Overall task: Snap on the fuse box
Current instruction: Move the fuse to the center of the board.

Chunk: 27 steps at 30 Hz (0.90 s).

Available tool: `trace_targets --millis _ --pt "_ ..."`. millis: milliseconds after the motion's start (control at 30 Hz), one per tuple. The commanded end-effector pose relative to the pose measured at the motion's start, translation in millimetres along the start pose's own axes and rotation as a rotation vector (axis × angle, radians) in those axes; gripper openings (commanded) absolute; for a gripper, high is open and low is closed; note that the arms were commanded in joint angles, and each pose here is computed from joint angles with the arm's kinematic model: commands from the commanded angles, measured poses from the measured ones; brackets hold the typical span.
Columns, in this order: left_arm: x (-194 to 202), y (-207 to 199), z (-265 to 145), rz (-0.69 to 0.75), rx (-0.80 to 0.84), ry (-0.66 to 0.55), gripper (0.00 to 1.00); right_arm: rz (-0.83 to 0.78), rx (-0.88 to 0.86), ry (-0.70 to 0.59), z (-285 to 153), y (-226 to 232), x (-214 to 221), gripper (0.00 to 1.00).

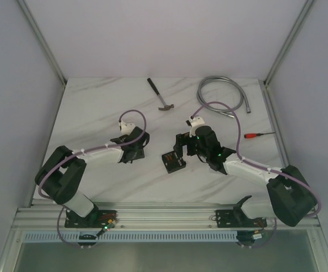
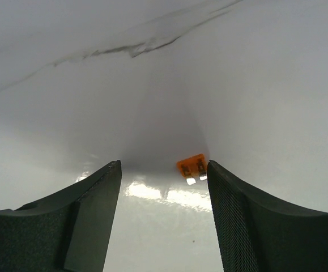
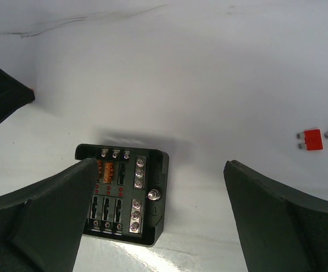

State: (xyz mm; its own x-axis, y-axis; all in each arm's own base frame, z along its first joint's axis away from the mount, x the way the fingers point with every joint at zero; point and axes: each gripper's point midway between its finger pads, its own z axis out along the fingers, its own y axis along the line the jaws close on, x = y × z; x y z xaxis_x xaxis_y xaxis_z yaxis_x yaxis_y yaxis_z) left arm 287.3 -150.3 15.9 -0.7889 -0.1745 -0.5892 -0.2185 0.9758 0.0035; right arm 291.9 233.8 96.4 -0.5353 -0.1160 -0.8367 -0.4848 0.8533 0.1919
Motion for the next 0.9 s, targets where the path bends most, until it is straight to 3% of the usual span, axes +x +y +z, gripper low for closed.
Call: trace_targets --millis 0,267,367,600,867 --pt "29 29 -7 0.055 -0.073 0.085 0.72 -0.008 -0.022 -0.022 -2 6 -6 1.0" --pt "20 26 -13 -0.002 -0.053 0.047 0.7 -0.008 -0.026 -0.023 -2 6 -6 1.0" --pt "10 9 -11 -0.019 0.033 0.001 0.67 -0.008 -0.027 -0.022 -1 6 -5 1.0" --pt "-6 1 -4 0.095 0.084 -0.091 0.59 -0.013 -0.035 -0.022 -1 8 -5 1.0" --pt "7 -4 3 0.188 0.143 -0.07 0.52 -0.017 -0.042 -0.018 1 9 -3 1.0"
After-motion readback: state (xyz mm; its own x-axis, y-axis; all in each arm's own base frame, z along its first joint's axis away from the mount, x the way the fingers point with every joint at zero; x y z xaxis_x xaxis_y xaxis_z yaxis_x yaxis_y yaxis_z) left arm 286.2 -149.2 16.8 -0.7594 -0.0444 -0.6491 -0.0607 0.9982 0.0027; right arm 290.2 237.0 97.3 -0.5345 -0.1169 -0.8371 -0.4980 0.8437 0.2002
